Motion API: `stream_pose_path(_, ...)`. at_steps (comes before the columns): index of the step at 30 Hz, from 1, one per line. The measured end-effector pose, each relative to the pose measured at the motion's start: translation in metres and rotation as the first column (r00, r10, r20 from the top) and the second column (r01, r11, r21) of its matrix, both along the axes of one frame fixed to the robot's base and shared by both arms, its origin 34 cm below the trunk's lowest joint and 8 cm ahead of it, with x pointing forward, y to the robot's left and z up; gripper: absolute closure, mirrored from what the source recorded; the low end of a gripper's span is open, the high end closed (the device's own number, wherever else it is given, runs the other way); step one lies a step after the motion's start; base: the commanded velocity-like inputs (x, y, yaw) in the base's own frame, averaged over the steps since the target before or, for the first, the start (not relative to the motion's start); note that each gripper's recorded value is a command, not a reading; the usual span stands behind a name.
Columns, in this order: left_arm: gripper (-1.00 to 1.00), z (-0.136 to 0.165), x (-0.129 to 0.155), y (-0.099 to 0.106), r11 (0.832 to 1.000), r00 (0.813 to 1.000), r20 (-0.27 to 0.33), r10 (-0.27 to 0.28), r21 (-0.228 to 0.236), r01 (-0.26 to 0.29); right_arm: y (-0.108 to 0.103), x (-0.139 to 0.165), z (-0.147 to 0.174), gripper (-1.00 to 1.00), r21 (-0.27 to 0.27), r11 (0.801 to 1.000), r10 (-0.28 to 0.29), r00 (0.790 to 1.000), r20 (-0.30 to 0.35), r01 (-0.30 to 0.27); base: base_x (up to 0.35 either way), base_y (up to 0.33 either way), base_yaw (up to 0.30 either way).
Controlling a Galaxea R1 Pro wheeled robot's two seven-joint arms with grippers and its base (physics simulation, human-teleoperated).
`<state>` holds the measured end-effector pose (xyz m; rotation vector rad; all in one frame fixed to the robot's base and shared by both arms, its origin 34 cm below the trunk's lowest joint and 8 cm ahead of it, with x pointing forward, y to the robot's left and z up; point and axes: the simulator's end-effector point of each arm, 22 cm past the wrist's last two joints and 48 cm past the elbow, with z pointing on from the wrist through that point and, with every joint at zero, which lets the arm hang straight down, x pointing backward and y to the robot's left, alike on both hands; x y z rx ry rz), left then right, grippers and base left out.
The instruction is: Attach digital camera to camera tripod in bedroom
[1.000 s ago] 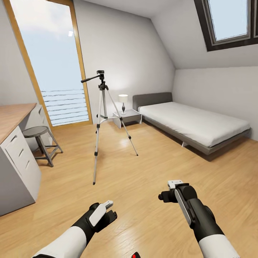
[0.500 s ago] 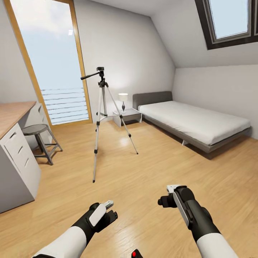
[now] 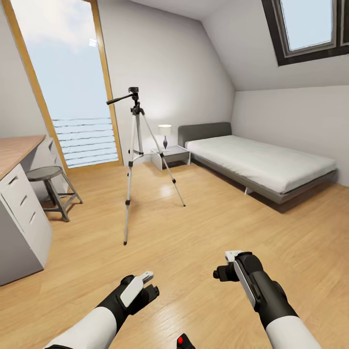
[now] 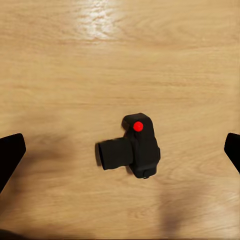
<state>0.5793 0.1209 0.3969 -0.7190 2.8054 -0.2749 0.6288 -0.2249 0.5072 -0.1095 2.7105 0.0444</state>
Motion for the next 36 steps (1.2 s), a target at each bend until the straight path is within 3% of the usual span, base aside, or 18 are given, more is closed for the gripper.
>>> stream_pose_path(7,-1.0,-0.015,-0.02,0.003,1.0,1.0,-0.02,-0.001,-0.002,0.001,0.001,0.002,0.005,-1.0,-0.003,1.0,0.004,1.0,0.015,-0.004,0.0,-0.056,-0.115)
stream_pose_path(17,-1.0,-0.019,-0.026,0.005,1.0,1.0,-0.027,-0.002,-0.001,0.001,0.003,0.011,0.021,-1.0,-0.004,1.0,0.009,0.998,0.063,-0.008,0.0,-0.274,0.005)
stream_pose_path(24,-1.0,-0.02,-0.027,0.006,1.0,1.0,-0.029,0.002,-0.003,-0.002,0.003,0.012,0.023,-1.0,-0.004,1.0,0.009,0.998,0.067,-0.009,0.0,-0.221,0.206)
stream_pose_path(36,-1.0,-0.02,-0.028,0.007,1.0,1.0,-0.03,0.008,-0.008,-0.008,0.002,0.012,0.023,-1.0,-0.005,1.0,0.009,0.998,0.068,-0.009,0.0,-0.026,0.275)
